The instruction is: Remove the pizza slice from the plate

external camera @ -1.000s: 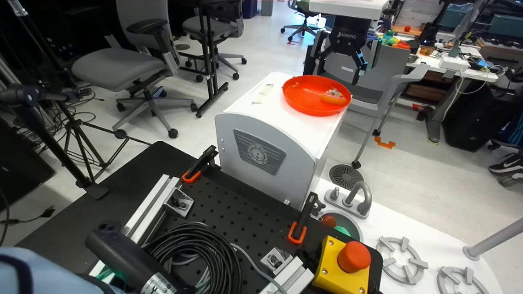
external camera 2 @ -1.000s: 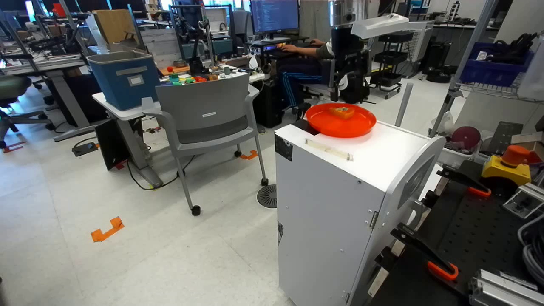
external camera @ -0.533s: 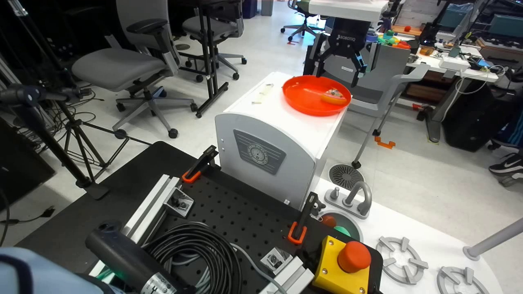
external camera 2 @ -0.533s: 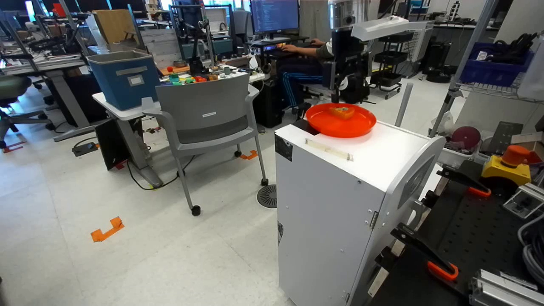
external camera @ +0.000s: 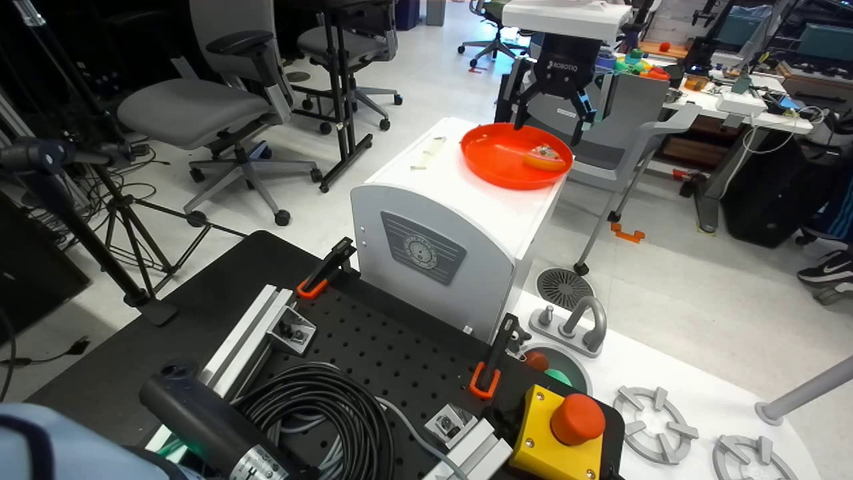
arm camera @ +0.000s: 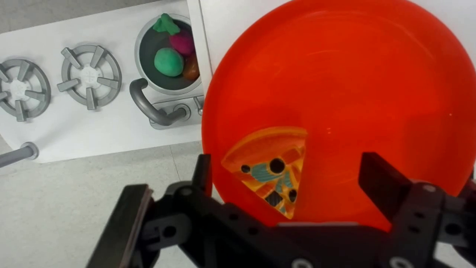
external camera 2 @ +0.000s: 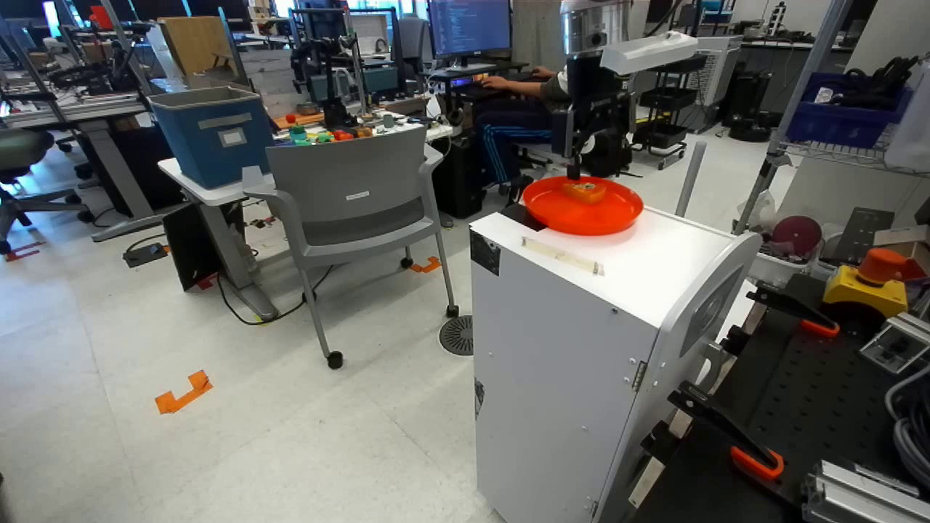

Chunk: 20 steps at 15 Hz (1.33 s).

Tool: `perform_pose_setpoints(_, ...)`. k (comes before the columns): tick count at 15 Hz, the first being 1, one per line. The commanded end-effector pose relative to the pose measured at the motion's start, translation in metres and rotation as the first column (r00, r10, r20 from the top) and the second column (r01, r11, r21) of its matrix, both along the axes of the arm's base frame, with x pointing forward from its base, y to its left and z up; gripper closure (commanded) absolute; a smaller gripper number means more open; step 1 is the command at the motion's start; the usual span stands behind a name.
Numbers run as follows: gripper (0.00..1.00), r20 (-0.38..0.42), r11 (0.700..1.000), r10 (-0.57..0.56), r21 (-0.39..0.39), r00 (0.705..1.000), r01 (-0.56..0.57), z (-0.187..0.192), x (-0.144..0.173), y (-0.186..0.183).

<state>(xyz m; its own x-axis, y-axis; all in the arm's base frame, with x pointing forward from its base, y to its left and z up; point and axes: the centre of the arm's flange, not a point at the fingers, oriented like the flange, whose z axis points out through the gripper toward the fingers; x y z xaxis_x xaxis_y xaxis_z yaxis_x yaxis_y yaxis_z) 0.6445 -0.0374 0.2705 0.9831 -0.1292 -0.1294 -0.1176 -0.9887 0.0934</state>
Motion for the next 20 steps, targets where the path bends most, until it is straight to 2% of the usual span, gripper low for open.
perform_pose_setpoints(1, 0.0, -0.02, 1.0, 0.004, -0.012, 1.0, -0.005, -0.011, 0.006, 0.005)
perform_pose_setpoints(6, 0.0, -0.036, 1.0, 0.013, -0.013, 0.999, -0.014, -0.022, 0.006, 0.008)
perform_pose_setpoints(15, 0.0, 0.017, 1.0, -0.013, -0.022, 1.0, 0.014, -0.014, 0.008, 0.001)
perform_pose_setpoints(20, 0.0, 0.008, 0.999, -0.031, -0.024, 0.999, 0.031, -0.016, 0.011, -0.007)
